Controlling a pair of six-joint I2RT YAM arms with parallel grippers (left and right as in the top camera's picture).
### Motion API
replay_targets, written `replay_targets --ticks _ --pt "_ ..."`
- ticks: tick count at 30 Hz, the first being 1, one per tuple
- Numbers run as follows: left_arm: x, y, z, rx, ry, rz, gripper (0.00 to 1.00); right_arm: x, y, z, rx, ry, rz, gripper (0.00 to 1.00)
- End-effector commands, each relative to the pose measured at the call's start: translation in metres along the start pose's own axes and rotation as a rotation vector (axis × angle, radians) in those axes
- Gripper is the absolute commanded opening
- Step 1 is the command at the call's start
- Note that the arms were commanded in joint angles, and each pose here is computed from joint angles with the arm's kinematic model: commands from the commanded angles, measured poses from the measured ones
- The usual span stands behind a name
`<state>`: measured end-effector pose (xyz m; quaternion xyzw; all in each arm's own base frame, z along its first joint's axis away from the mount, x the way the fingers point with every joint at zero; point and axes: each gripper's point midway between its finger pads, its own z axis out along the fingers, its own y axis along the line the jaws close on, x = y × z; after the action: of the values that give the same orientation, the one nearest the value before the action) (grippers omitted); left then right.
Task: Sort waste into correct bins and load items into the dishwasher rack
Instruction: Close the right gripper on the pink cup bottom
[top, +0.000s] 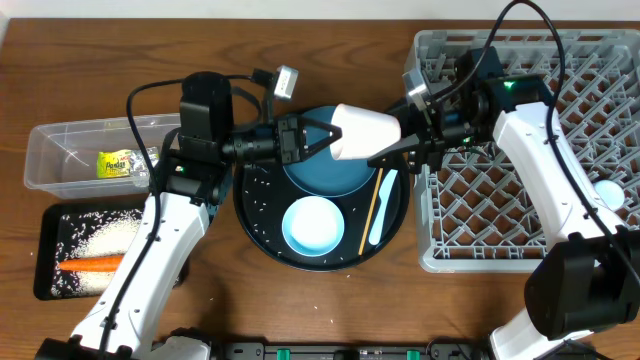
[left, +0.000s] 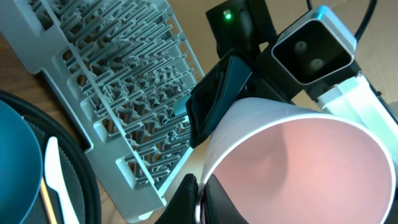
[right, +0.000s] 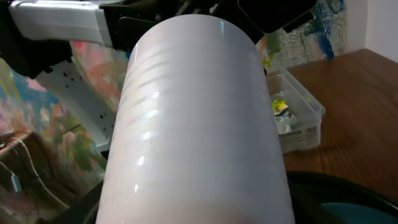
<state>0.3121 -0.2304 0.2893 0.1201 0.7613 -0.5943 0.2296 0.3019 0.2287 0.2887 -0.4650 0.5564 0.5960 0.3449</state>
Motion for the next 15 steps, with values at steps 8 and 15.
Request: replay_targets --ticks 8,15 --pt "0.009 0.004 0.001 -0.007 0.036 0.014 0.06 -0.036 0.034 -0.005 -0.006 -0.041 -0.116 0.01" --pt "0.012 0.006 0.001 -0.015 0.044 0.015 0.06 -0.044 0.044 -0.015 0.048 -0.015 -0.074 0.01"
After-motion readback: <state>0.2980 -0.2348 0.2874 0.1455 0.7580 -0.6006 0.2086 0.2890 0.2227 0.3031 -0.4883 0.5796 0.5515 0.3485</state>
